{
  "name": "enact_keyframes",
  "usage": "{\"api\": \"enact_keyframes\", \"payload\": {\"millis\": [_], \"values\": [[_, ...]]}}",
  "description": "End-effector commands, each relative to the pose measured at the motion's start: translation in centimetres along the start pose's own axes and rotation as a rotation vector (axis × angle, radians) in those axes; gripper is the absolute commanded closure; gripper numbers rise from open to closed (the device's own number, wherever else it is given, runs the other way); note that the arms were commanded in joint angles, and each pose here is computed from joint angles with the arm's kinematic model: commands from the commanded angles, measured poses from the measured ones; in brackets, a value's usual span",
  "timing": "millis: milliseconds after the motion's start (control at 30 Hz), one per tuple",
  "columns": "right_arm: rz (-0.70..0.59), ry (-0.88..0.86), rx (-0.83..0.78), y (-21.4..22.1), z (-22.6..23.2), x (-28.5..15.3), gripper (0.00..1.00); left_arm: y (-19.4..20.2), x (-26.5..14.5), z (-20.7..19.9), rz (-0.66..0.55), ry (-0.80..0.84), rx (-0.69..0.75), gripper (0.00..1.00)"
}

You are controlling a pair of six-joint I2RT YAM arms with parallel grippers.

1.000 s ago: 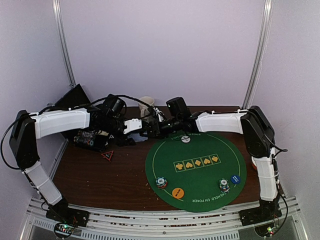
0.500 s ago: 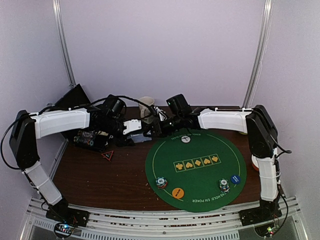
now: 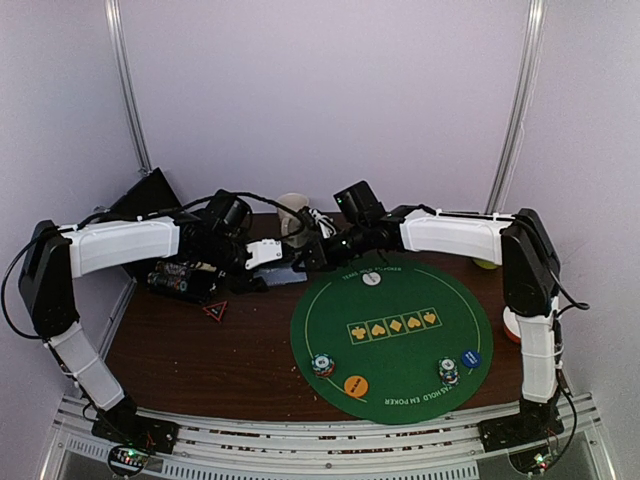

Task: Distribute texas hold em gaming equipment
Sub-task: Pick up the poker card from the face-down deck piles, then place the poker card in the small blind area.

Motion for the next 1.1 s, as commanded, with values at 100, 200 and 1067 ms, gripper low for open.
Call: {"api": "enact_keyframes", "payload": {"millis": [100, 200, 1067], "values": [[0.003, 0.042, -0.04, -1.3, 1.1, -2.1, 1.0, -0.1, -0.4, 0.2, -0.027, -0.013, -0.01, 0.43], [0.019, 0.044, -0.06, -1.5, 1.5, -2.7, 1.0, -0.2, -0.4, 0.3, -0.028, -0.014, -0.01, 0.43], [0.046, 0.034, -0.084, -0.8, 1.2, -11.7, 1.0, 0.3, -0.8, 0.3, -0.039, -0.024, -0.024, 0.43]]}}
Point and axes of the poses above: each gripper's point midway between its finger pads, its own x axis out along the fingers, its own z axis along the line the jaws close on, y = z × x, the point moved 10 cm from there along -x, back along the fingers, and after that the axes turned 13 degrees about -x, right-handed, at the moved point
